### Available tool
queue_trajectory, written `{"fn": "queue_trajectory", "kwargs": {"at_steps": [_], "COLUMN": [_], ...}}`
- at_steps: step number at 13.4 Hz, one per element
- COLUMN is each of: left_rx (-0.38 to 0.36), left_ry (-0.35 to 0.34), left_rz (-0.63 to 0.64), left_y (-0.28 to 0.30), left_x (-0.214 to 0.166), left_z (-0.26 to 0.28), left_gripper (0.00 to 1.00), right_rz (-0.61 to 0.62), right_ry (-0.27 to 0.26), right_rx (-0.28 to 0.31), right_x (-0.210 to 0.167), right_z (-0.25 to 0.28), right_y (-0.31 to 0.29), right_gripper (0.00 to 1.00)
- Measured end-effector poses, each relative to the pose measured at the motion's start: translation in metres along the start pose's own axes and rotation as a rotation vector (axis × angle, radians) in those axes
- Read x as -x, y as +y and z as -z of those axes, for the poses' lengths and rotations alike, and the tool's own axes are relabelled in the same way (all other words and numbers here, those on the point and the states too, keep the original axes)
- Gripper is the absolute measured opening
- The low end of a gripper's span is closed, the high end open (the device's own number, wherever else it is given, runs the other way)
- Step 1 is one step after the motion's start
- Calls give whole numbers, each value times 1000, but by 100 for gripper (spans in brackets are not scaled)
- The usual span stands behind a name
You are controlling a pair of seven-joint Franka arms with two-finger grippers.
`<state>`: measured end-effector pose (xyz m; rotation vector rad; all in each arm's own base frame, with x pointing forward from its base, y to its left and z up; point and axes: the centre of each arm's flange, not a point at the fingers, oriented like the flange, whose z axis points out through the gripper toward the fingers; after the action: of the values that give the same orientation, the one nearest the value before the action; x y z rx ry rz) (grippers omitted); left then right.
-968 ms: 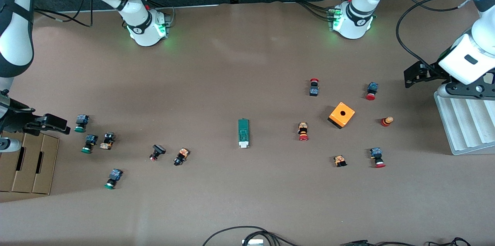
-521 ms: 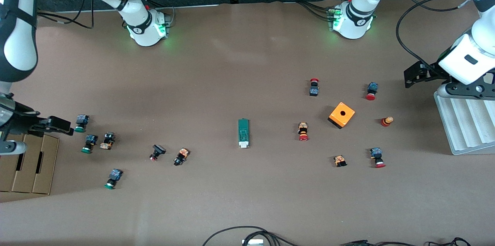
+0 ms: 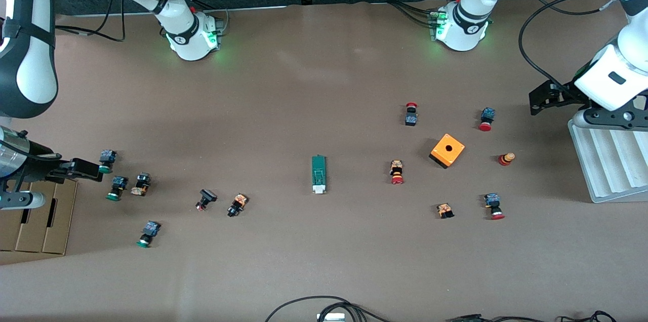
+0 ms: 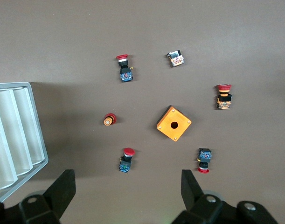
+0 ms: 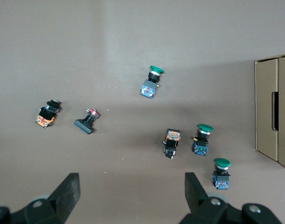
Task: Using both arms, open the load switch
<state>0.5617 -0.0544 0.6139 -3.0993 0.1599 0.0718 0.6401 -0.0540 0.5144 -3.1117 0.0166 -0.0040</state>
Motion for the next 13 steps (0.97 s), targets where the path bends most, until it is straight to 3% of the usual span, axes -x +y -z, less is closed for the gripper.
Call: {"fn": "queue_trajectory", "kwargs": {"at_steps": [13], "left_rx": [0], "left_ry": [-19], "left_rz": [-42], "left_y": [12], "left_x": [-25], "left_z": [-27], "left_gripper": [100], "right_rz": [0], "right_ry": [4], "right_rx": [0], "right_x": [0], "right_z": [1], "right_y": [0], "right_gripper": [100]}}
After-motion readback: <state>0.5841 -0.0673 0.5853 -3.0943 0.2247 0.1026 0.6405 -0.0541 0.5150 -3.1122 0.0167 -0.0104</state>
